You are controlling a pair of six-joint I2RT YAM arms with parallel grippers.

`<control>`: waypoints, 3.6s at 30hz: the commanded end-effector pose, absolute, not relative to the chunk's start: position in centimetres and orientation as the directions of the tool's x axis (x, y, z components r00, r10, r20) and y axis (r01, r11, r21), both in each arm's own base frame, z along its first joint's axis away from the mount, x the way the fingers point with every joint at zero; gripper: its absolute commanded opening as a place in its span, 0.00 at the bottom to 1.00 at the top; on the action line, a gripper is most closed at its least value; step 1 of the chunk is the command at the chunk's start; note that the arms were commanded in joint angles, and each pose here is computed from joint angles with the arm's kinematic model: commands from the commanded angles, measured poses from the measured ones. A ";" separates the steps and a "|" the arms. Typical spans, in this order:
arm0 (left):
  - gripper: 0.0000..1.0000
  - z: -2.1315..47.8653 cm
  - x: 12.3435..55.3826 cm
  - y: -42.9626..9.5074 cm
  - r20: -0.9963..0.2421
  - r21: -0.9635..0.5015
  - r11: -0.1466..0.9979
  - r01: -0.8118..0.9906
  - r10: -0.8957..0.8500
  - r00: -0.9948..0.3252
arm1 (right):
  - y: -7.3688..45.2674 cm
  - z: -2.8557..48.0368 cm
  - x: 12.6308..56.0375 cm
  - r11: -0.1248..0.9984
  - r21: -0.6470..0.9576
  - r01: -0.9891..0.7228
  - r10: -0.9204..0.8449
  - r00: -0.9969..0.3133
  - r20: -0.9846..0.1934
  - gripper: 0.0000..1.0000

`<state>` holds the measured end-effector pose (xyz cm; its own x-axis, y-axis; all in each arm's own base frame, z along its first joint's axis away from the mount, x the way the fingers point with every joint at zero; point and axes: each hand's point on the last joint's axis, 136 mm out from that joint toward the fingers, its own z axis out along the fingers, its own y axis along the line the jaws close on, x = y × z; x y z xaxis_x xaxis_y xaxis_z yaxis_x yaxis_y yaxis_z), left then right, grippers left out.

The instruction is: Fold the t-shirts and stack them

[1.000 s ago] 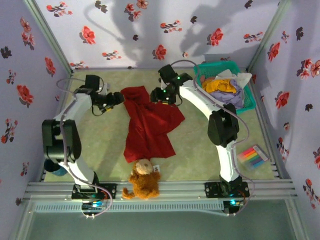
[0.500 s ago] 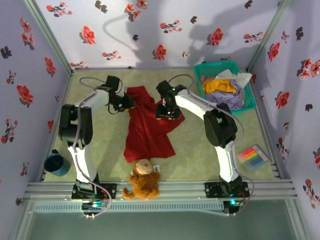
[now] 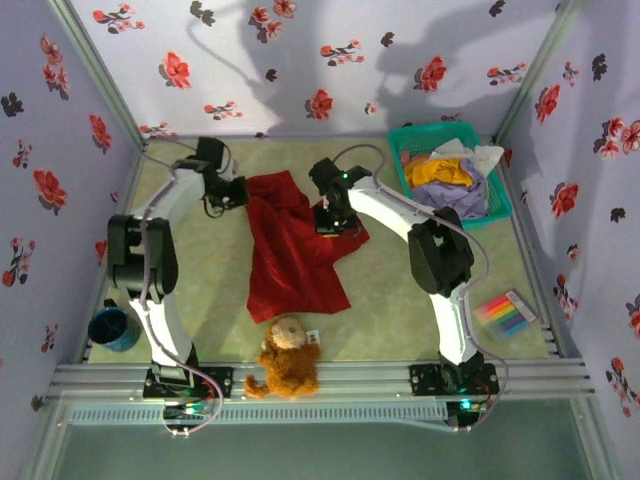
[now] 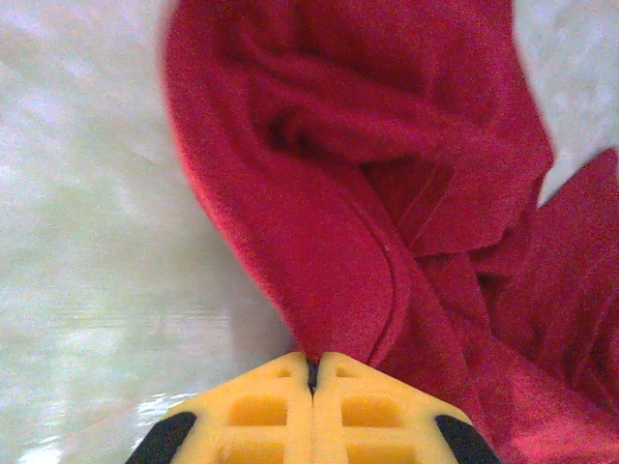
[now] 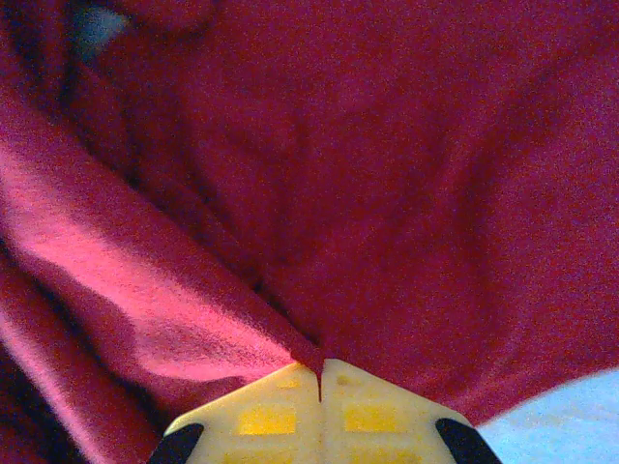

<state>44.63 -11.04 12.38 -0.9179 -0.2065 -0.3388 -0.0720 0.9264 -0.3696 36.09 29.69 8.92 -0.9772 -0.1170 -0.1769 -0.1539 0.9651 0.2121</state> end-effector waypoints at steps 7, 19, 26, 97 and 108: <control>0.00 26.1 43.7 -1.9 -0.549 -0.317 0.946 -0.074 -0.246 -0.799 | 22.5 22.2 36.2 0.989 0.092 -0.116 -0.062 -0.890 -0.452 0.00; 0.01 15.0 32.4 -0.3 -0.147 -0.294 0.915 -0.277 -0.329 -0.933 | 23.4 12.0 22.6 0.979 0.203 -0.027 0.008 -0.986 -0.169 0.41; 0.68 13.4 30.5 -0.2 -0.098 -0.263 0.920 -0.292 -0.327 -0.940 | 22.4 14.4 24.7 0.988 0.150 -0.045 -0.006 -0.968 -0.249 0.50; 0.00 24.0 39.5 13.3 -0.508 -0.463 0.769 -0.441 -0.638 -0.578 | 21.1 9.8 30.4 0.992 0.125 0.021 0.043 -0.984 -0.175 0.55; 0.00 21.6 38.9 12.8 -0.467 -0.459 0.770 -0.442 -0.633 -0.618 | 20.7 4.3 30.0 0.994 0.097 0.046 0.054 -0.995 -0.078 0.55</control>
<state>38.67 13.12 21.00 -0.6207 -0.6409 -0.4516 -0.4707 0.7653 -0.4391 30.41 20.68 5.41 -0.9924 0.0658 -0.1038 0.0570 0.9947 0.0860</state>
